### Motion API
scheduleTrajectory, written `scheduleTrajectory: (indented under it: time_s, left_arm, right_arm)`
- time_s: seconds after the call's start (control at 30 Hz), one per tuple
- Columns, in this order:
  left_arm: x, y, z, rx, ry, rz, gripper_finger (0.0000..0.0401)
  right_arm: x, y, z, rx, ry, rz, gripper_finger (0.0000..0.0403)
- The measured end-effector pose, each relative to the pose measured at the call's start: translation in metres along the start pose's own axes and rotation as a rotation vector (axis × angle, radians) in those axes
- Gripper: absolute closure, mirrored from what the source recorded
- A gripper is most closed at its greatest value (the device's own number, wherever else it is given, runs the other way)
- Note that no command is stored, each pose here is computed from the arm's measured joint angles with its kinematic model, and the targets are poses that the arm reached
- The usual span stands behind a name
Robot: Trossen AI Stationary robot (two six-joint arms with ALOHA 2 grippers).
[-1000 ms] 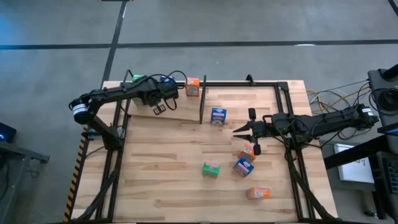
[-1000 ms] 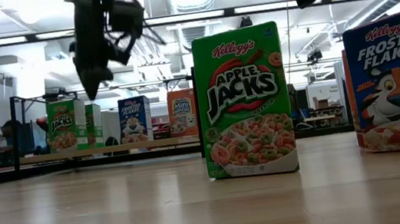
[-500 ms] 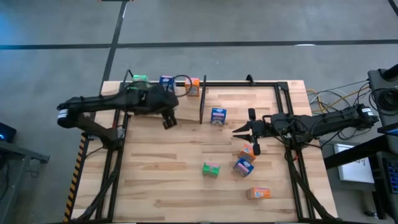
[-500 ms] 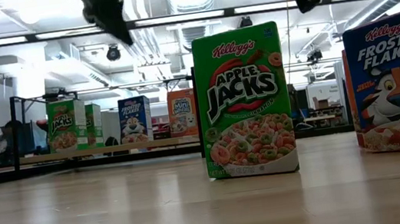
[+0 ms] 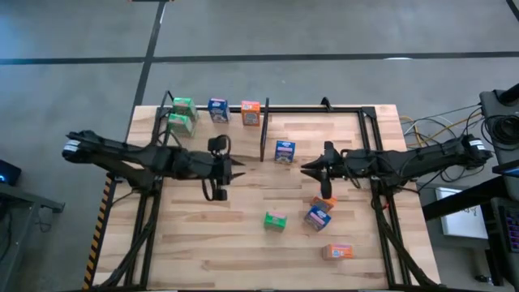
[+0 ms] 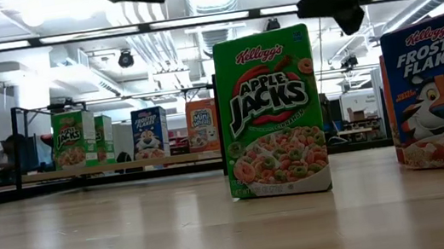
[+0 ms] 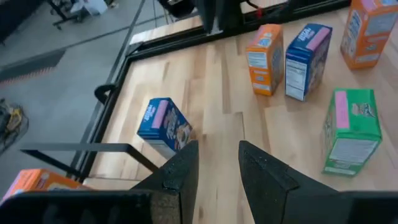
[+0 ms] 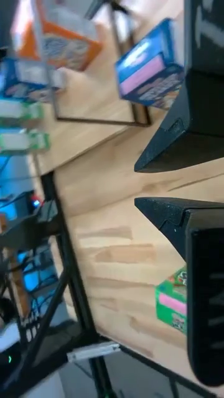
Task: Stack cereal on shelf
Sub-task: Put the top blue cereal box on the shelf aligned with the blue cereal box
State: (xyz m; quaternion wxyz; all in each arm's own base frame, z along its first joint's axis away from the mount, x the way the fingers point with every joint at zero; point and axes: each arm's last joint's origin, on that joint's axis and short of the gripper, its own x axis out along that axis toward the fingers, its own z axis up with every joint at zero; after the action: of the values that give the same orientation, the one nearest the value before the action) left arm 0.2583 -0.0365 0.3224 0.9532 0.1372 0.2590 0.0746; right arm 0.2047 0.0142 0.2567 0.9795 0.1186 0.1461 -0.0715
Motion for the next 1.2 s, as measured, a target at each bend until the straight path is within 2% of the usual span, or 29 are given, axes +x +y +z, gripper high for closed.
scheduleTrajectory:
  time_s: [0.23, 0.4, 0.57, 0.7, 0.77, 1.0, 1.2]
  left_arm:
    - [0.014, -0.009, -0.022, 0.035, -0.093, 0.017, 0.0304]
    - [0.016, -0.011, -0.029, 0.035, -0.121, 0.023, 0.0304]
    - [0.016, -0.011, -0.03, 0.021, -0.119, 0.022, 0.0304]
    - [0.016, -0.011, -0.03, 0.019, -0.117, 0.023, 0.0304]
    - [0.016, -0.011, -0.03, 0.019, -0.116, 0.03, 0.0304]
    - [0.011, -0.007, -0.03, 0.029, -0.112, 0.074, 0.0304]
    - [-0.004, -0.001, -0.031, 0.02, -0.126, 0.098, 0.0304]
  right_arm:
    - [0.013, -0.01, 0.007, 0.096, 0.175, -0.135, 0.0339]
    - [0.023, -0.02, 0.017, 0.096, 0.297, -0.235, 0.0339]
    - [0.033, -0.032, 0.029, 0.076, 0.346, -0.268, 0.0332]
    - [0.039, -0.04, 0.039, 0.077, 0.38, -0.235, 0.0299]
    - [0.041, -0.043, 0.044, 0.038, 0.409, -0.242, 0.0275]
    - [0.055, -0.051, 0.053, -0.262, 0.483, -0.204, 0.019]
    - [0.072, -0.059, 0.056, -0.27, 0.51, -0.164, 0.0145]
